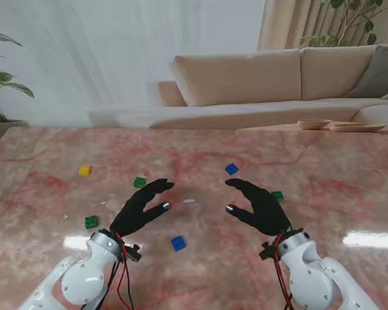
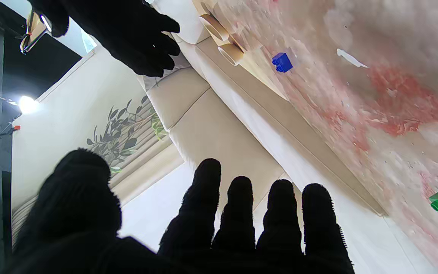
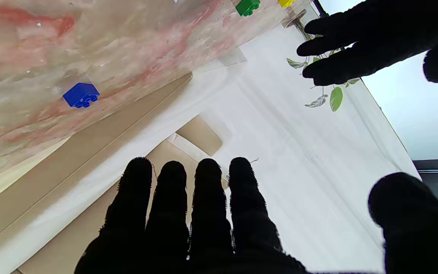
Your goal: Build a two-level staggered structure with toy bricks
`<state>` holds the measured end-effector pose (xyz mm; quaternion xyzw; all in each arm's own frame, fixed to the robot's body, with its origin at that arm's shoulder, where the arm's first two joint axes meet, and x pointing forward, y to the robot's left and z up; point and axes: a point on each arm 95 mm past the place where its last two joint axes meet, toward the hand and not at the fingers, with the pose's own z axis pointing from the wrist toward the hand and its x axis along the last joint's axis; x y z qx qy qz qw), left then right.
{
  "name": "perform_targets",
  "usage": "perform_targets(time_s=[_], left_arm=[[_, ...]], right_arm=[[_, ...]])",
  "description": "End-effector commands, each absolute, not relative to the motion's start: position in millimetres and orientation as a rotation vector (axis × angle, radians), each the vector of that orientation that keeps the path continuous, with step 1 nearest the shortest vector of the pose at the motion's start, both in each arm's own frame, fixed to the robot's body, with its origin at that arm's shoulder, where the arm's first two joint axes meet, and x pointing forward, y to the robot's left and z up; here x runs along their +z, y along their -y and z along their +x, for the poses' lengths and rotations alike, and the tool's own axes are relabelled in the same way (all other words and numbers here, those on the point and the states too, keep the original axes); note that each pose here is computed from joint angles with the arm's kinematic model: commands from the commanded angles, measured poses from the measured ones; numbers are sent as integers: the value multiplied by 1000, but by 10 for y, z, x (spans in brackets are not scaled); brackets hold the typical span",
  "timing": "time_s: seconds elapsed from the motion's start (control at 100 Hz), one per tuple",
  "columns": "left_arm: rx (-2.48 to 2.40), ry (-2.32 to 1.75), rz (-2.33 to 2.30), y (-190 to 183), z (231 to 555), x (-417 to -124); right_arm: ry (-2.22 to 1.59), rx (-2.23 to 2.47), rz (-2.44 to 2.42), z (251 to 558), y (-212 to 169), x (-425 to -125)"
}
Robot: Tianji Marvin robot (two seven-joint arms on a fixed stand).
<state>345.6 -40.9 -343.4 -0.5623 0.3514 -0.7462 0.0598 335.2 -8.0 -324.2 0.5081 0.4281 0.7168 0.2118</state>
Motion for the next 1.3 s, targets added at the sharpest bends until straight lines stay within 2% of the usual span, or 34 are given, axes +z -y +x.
perform_targets(time_s=[0.0,0.5,1.09,1.29], left_arm=[[-2249,-1066,-1709,406,3437,-3449],[-2239,-1067,-1684,299,3447,-3409],[-2231,-1050,-1679,191,3438,-3392],[-2238,-1047,-1661,186,3439,-3373]], right_arm=[[-1204,1983,1428,3339,65,-3269],[-1343,1965,1387,3355,-96,-3324],[-1686,1850,1200,3434,-611,-3755],[-1749,1795,1162,3381,-681,-3772]])
